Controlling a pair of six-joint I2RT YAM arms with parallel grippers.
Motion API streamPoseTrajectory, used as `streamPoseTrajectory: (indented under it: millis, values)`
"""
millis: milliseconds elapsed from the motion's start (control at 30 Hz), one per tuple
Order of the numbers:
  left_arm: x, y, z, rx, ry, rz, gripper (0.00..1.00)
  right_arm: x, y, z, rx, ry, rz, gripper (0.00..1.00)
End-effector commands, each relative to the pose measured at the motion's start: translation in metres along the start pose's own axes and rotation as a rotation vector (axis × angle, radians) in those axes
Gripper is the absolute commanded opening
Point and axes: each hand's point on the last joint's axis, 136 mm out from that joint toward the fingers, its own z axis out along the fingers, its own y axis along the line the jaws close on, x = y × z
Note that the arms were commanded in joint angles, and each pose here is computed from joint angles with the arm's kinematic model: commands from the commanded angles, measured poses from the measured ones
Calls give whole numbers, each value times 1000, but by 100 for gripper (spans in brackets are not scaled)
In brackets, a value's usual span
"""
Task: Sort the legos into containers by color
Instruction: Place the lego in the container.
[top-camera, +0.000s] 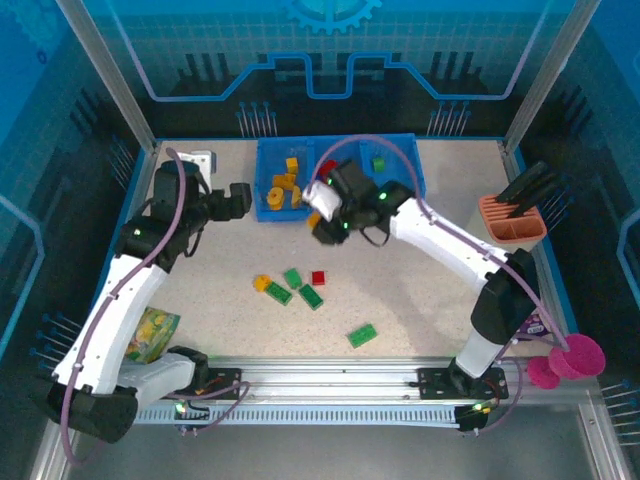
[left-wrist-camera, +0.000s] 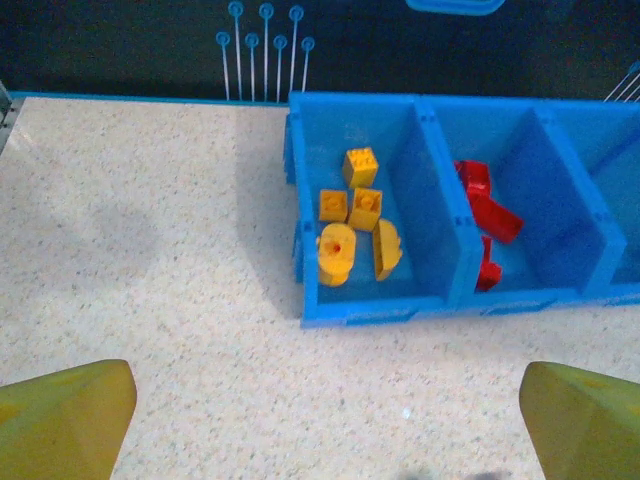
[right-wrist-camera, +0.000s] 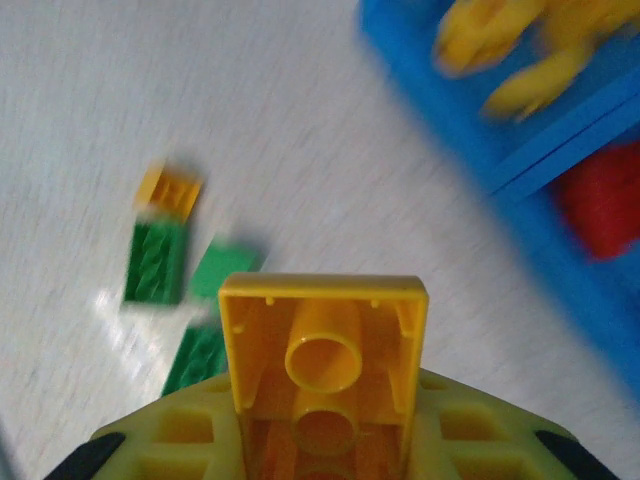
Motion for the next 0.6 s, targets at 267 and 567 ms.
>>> streamPoseTrajectory:
  millis: [267,567]
  values:
    - [42,20,0,8,111,-10,99,-123,-86,57,153,-203,-159,28]
    - [84,37,-1,-80,267,-98,99,-137,-112,149,202,-197,-269,35]
